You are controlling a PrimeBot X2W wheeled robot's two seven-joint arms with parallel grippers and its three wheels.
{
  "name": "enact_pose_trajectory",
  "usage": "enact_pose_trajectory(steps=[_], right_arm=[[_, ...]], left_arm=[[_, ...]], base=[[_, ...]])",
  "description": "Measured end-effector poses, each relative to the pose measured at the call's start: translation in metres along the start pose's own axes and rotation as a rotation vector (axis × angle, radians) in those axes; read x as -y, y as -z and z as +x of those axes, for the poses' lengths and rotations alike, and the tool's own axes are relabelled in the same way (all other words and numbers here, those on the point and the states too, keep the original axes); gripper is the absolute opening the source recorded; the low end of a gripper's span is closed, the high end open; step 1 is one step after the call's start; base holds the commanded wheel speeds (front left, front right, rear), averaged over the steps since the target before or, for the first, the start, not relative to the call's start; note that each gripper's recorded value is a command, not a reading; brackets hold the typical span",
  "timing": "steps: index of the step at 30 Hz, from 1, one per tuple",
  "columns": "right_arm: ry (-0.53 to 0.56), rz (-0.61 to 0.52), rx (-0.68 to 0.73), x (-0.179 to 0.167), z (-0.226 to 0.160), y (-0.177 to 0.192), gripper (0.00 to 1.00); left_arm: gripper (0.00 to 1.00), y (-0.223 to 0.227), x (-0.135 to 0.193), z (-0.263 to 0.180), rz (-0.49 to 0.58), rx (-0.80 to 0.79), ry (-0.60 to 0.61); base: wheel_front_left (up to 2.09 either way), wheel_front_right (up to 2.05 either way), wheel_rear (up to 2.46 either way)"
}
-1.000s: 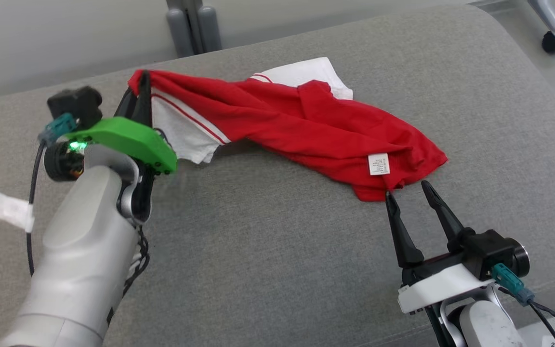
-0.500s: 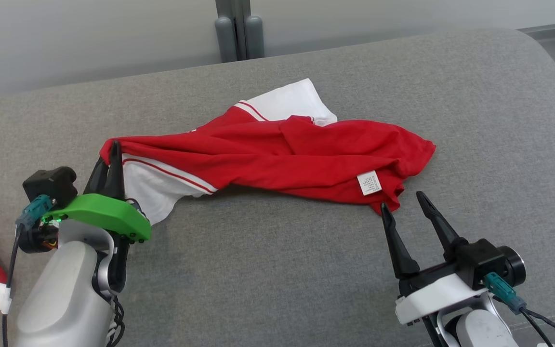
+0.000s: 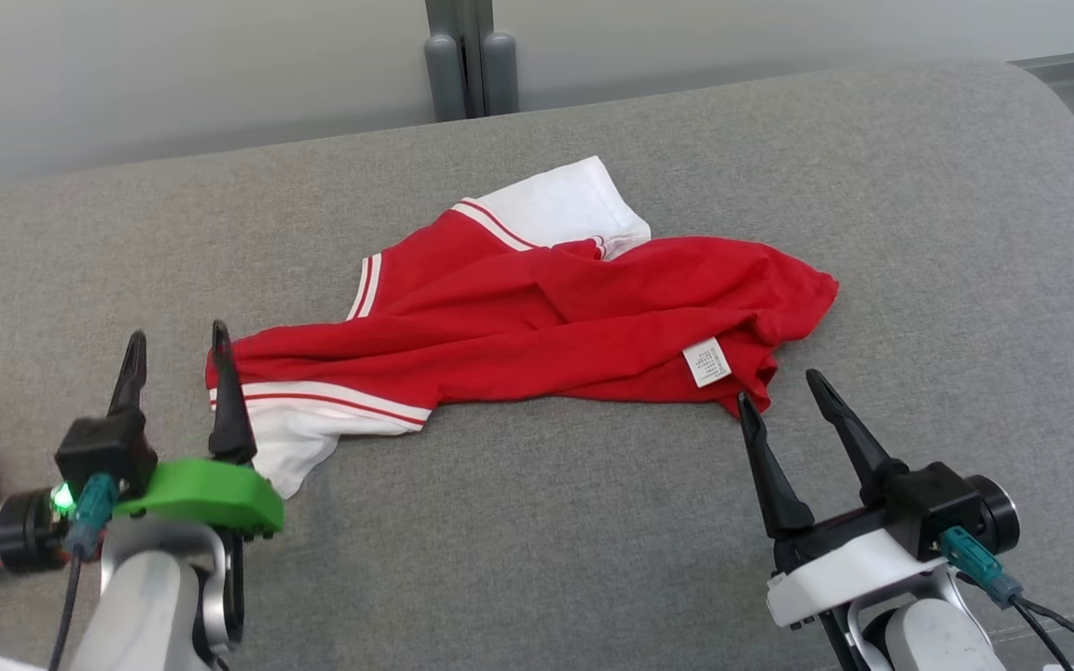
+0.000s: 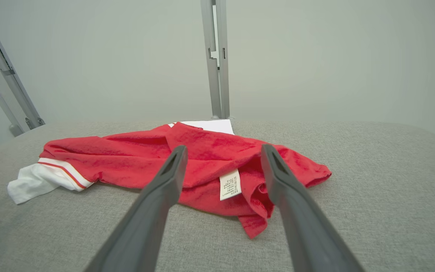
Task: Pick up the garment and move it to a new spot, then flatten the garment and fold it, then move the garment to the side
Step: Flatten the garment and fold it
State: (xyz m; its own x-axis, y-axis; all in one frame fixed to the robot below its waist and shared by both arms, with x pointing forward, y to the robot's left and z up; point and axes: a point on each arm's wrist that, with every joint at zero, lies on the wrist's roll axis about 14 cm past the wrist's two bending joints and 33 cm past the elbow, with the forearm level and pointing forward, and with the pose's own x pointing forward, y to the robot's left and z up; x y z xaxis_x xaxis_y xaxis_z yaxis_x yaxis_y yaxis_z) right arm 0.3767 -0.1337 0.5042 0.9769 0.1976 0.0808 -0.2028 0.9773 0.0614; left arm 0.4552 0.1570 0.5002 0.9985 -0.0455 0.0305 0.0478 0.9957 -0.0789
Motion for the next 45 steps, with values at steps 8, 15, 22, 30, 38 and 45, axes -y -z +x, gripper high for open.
enact_pose_trajectory(steps=[8, 15, 22, 30, 38, 45], right_arm=[[0.016, 0.004, -0.024, 0.005, -0.002, 0.008, 1.0], [0.005, 0.005, -0.023, 0.002, 0.003, 0.009, 1.0], [0.018, -0.007, -0.032, 0.01, 0.004, 0.011, 1.0], [0.026, -0.006, -0.043, 0.013, 0.004, 0.015, 1.0], [0.032, -0.005, -0.032, 0.015, 0.004, 0.011, 1.0], [0.037, 0.013, -0.042, 0.017, 0.006, 0.016, 1.0]], left_arm=[[1.0, 0.063, 0.011, -0.057, -0.012, -0.175, 0.017], [1.0, 0.107, 0.016, -0.074, 0.03, -0.315, 0.057], [1.0, 0.121, 0.011, -0.06, 0.051, -0.36, 0.046], [0.21, 0.137, 0.012, -0.055, 0.034, -0.418, 0.057], [0.0, 0.128, 0.017, -0.051, -0.027, -0.388, 0.079], [0.0, 0.099, 0.008, -0.051, -0.074, -0.284, 0.054]], base=[[0.0, 0.0, 0.0], [0.0, 0.0, 0.0], [0.0, 0.0, 0.0], [0.0, 0.0, 0.0], [0.0, 0.0, 0.0], [0.0, 0.0, 0.0]])
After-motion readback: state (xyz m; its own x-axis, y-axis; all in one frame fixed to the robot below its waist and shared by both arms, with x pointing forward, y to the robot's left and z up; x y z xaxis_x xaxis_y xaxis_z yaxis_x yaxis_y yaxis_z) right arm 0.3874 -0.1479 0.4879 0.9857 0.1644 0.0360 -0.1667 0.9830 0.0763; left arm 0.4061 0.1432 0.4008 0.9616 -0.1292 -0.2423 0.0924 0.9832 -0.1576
